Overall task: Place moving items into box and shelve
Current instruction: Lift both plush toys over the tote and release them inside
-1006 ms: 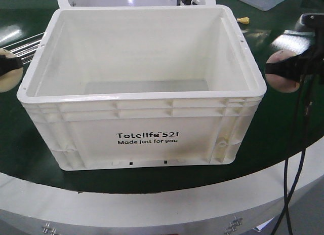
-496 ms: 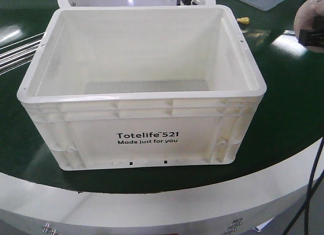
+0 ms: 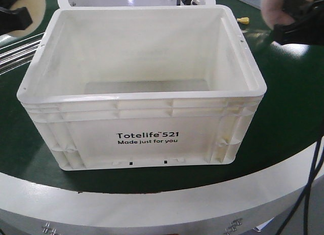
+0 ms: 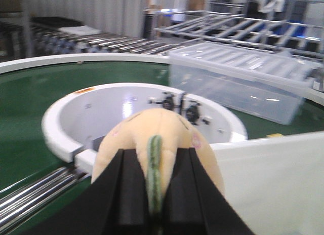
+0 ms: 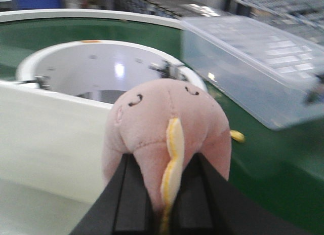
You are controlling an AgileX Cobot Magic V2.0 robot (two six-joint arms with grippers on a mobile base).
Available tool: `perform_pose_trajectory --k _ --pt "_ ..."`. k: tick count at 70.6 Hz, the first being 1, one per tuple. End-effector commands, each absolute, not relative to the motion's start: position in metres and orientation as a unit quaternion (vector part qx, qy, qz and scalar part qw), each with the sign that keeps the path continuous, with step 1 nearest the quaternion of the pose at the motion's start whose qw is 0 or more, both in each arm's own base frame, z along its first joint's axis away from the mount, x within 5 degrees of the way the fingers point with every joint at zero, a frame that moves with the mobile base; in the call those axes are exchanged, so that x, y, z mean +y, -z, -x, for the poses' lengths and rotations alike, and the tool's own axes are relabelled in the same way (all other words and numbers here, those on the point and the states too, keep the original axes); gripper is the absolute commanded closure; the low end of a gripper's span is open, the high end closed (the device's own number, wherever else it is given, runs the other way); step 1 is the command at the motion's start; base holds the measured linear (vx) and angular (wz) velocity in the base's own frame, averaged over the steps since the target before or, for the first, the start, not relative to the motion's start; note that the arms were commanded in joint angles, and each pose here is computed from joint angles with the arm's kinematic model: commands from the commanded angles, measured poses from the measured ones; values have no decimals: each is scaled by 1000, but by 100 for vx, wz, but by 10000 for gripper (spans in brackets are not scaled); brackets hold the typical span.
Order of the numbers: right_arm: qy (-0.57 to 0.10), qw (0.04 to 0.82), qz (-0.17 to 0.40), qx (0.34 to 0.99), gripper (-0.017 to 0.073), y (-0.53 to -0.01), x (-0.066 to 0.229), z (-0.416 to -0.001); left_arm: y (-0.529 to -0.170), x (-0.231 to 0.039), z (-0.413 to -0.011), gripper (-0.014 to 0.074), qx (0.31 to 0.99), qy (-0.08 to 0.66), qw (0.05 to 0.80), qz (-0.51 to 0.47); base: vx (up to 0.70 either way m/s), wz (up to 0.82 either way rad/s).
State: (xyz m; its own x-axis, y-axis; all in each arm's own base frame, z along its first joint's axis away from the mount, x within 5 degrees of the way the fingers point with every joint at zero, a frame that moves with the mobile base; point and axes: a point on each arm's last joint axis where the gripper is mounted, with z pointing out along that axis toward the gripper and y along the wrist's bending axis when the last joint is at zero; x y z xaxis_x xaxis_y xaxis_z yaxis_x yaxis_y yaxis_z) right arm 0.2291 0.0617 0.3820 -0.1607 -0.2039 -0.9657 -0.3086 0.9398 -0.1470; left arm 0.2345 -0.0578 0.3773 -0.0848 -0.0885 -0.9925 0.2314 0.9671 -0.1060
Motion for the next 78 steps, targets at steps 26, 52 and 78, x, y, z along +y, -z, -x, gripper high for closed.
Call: perform_pose_trajectory --k 26,52,78 --pt "-128 649 275 698 566 -383 142 -223 -369 -132 -244 608 690 181 679 -172 0 0" --pt "-128 654 270 695 165 -381 143 -226 -369 -135 -247 304 680 187 688 -170 0 0" --pt "-130 662 264 690 -158 -383 143 -227 -370 -135 -247 24 676 189 691 -170 0 0"
